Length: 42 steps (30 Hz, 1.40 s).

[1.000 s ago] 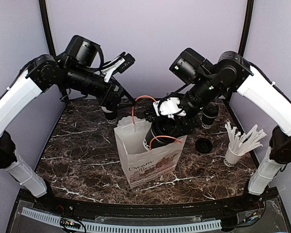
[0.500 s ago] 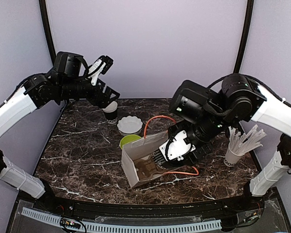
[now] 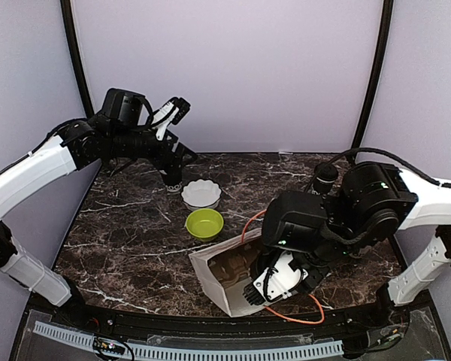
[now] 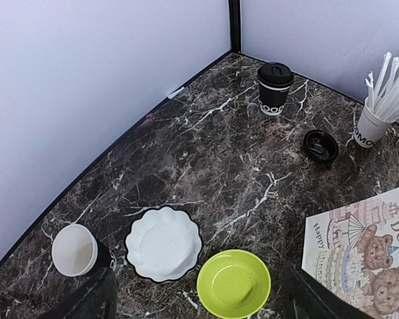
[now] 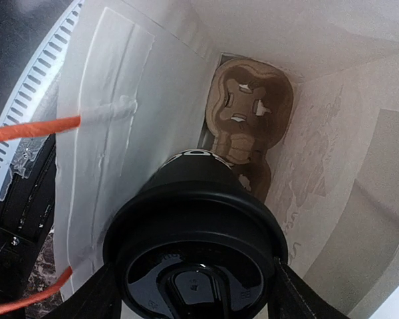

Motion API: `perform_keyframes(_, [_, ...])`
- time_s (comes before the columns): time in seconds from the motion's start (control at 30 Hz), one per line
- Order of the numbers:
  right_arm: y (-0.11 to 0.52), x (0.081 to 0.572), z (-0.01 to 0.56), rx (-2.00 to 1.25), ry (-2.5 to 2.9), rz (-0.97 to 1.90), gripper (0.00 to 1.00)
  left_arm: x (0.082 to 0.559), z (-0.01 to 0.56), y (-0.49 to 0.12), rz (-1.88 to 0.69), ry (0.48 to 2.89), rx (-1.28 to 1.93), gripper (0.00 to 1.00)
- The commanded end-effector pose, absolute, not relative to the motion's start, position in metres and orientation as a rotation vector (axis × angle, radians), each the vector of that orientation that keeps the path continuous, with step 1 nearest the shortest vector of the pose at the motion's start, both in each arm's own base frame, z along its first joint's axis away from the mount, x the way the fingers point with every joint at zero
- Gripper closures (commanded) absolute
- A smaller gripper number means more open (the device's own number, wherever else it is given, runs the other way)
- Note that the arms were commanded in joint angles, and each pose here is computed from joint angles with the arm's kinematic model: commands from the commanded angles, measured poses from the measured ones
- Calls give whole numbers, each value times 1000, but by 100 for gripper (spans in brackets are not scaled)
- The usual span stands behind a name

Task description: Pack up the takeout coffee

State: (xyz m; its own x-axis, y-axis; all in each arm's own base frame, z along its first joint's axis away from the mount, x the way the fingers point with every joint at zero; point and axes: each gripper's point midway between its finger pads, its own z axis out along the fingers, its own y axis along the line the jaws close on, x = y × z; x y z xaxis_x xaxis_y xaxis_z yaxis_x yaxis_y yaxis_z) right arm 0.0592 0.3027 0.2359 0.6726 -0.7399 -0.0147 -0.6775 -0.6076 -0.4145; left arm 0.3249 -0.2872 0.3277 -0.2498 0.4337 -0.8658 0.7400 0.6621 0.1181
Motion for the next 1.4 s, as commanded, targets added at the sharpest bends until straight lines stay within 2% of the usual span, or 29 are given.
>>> perform_keyframes(0.0, [311,65,242,-2406,1081,-231,45,329,329,-289,-406,1859,939,13])
perform_keyframes(0.17, [315,84,231,-2321,1016,-365,44,330,322,-294,-434,1868,959,13])
perform_keyframes(0.67, [297,81,205,-2383,1014,-365,46,326,302,-301,-500,1875,1016,13])
perform_keyframes(1.03, [312,108,207,-2207,985,-524,47,317,297,-301,-552,1852,1017,13])
perform_keyframes(1.37, [307,99,206,-2218,944,-454,44,313,292,-301,-563,1854,1026,13])
